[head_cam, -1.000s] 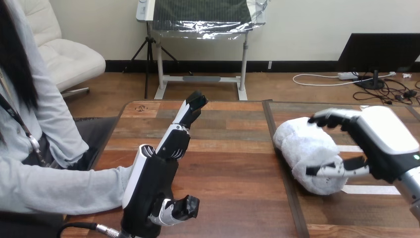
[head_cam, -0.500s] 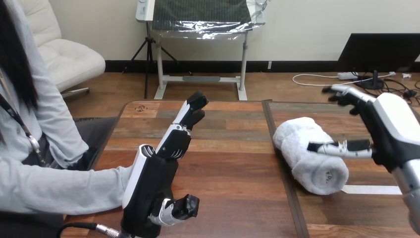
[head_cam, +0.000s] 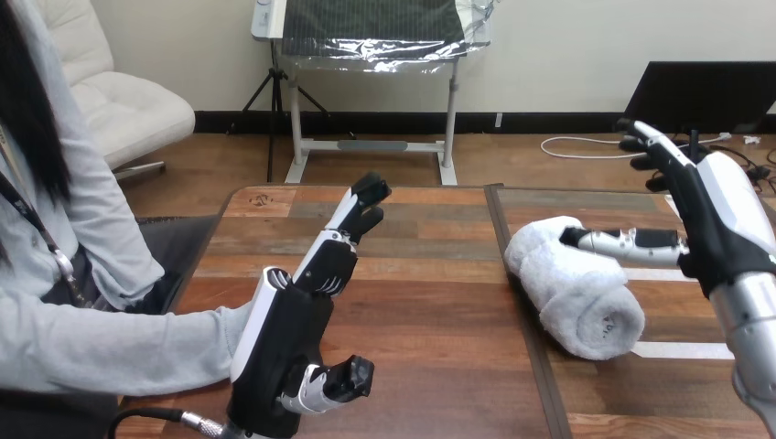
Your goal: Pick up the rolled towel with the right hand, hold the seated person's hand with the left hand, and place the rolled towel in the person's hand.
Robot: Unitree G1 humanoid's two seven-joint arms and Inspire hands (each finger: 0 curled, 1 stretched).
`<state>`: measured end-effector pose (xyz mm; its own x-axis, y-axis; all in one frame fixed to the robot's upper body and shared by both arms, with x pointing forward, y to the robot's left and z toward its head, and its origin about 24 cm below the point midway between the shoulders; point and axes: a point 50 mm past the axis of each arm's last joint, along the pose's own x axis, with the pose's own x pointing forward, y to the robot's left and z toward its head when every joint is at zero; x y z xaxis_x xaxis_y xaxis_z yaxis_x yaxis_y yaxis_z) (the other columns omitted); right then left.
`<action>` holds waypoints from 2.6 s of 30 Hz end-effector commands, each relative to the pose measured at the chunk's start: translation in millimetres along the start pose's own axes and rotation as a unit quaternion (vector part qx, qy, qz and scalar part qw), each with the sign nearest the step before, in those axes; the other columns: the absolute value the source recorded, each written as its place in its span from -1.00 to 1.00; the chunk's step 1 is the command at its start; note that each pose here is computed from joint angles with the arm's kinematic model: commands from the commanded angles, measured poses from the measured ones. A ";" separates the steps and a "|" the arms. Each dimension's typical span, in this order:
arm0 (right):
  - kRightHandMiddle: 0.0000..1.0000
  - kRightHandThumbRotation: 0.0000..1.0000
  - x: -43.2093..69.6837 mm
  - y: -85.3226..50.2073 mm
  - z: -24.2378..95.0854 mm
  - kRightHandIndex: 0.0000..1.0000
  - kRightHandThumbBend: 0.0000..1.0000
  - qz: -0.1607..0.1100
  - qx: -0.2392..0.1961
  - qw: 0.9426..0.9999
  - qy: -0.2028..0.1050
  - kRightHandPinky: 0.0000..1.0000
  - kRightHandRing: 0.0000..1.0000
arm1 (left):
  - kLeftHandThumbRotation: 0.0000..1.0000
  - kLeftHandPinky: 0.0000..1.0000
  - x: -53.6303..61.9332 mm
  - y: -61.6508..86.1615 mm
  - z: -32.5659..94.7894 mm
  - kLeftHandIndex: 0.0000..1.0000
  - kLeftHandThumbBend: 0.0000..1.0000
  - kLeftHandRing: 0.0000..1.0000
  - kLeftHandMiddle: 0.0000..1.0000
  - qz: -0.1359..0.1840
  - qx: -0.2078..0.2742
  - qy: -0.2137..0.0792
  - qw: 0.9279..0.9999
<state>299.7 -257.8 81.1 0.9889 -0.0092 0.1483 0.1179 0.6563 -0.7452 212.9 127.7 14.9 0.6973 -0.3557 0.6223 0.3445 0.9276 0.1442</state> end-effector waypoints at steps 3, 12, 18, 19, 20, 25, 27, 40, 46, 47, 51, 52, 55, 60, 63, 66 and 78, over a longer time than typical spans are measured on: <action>0.84 -0.15 15.7 -16.6 15.8 0.91 0.90 -0.024 0.022 0.999 0.011 0.59 0.76 | 0.69 0.91 17.0 3.3 2.1 0.82 0.99 0.95 0.95 -0.007 0.005 -0.028 1.000; 0.83 0.03 26.8 -16.3 16.5 0.93 0.97 -0.003 0.019 0.998 0.059 0.51 0.71 | 0.67 0.94 18.2 2.4 1.9 0.82 1.00 0.96 0.95 -0.006 0.001 -0.028 1.000; 0.49 0.18 36.2 -14.9 14.2 0.92 1.00 0.015 0.009 0.995 0.096 0.24 0.42 | 0.67 0.93 18.6 1.4 2.1 0.82 1.00 0.96 0.94 -0.005 0.001 -0.028 1.000; 0.38 0.19 37.3 -14.8 13.8 0.92 1.00 0.017 0.008 0.995 0.100 0.14 0.31 | 0.68 0.92 18.8 1.3 2.1 0.82 0.99 0.96 0.94 -0.005 0.001 -0.028 1.000; 0.29 0.20 40.0 -14.2 12.9 0.92 1.00 0.022 0.006 0.994 0.108 0.07 0.22 | 0.68 0.90 18.8 1.2 2.1 0.82 0.99 0.95 0.94 -0.005 0.000 -0.028 1.000; -0.32 0.29 47.8 -12.5 10.4 0.93 1.00 0.036 0.001 0.991 0.129 -0.49 -0.43 | 0.68 0.86 18.8 0.9 1.5 0.83 0.99 0.95 0.95 -0.009 -0.002 -0.026 1.000; -0.42 0.32 51.1 -11.7 9.7 0.93 1.00 0.042 -0.009 0.990 0.137 -0.59 -0.54 | 0.69 0.85 18.7 0.9 1.3 0.83 0.99 0.95 0.95 -0.010 -0.001 -0.026 1.000; -0.44 0.53 69.7 -5.5 3.5 0.91 1.00 0.071 -0.049 0.977 0.193 -0.71 -0.64 | 0.71 0.81 18.1 0.9 1.0 0.83 1.00 0.95 0.95 -0.011 0.004 -0.026 1.000; -0.25 0.57 76.1 -1.8 1.6 0.92 1.00 0.079 -0.051 0.973 0.212 -0.52 -0.48 | 0.72 0.85 18.4 -0.4 0.8 0.83 1.00 0.96 0.94 -0.010 0.000 -0.026 1.000; -0.22 0.57 77.2 -0.6 1.3 0.92 1.00 0.082 -0.056 0.972 0.215 -0.51 -0.45 | 0.71 0.86 18.5 -0.6 0.9 0.83 1.00 0.96 0.94 -0.010 0.000 -0.027 1.000; 0.18 0.61 80.2 2.4 0.8 0.92 1.00 0.087 -0.065 0.968 0.225 -0.18 0.02 | 0.71 0.88 18.4 -1.5 0.8 0.82 1.00 0.96 0.94 -0.010 -0.001 -0.027 1.000; 0.23 0.62 80.7 2.9 0.8 0.92 1.00 0.087 -0.065 0.968 0.227 -0.14 0.08 | 0.71 0.88 18.4 -1.7 0.8 0.83 1.00 0.96 0.94 -0.011 -0.001 -0.027 1.000; 0.40 0.64 82.7 5.7 1.5 0.92 1.00 0.092 -0.073 0.965 0.233 0.02 0.27 | 0.71 0.88 18.5 -2.6 0.7 0.83 0.99 0.96 0.94 -0.013 -0.005 -0.027 1.000; 0.61 0.69 84.7 10.9 2.7 0.90 1.00 0.099 -0.090 0.962 0.236 0.28 0.52 | 0.70 0.88 18.1 -3.6 0.5 0.83 0.99 0.96 0.94 -0.014 -0.008 -0.026 1.000; 0.51 0.71 85.5 13.9 3.7 0.85 1.00 0.103 -0.100 0.960 0.239 0.18 0.40 | 0.70 0.89 17.8 -4.0 0.7 0.84 0.98 0.95 0.94 -0.014 -0.007 -0.027 1.000; 0.35 0.73 86.5 16.6 5.1 0.79 1.00 0.107 -0.104 0.959 0.243 -0.01 0.21 | 0.70 0.89 17.8 -4.3 0.9 0.84 0.96 0.94 0.93 -0.015 -0.005 -0.029 0.999; 0.45 0.74 90.3 26.9 13.6 0.50 1.00 0.124 -0.128 0.953 0.246 -0.11 0.36 | 0.72 0.90 16.7 -5.7 1.6 0.82 0.98 0.92 0.92 -0.010 -0.002 -0.033 0.999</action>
<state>352.8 -259.4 27.9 0.8128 -0.3170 -0.4888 -0.2695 0.5393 -0.7979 210.7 122.9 11.3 0.7053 -0.3700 0.6046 0.3675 0.9202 0.1344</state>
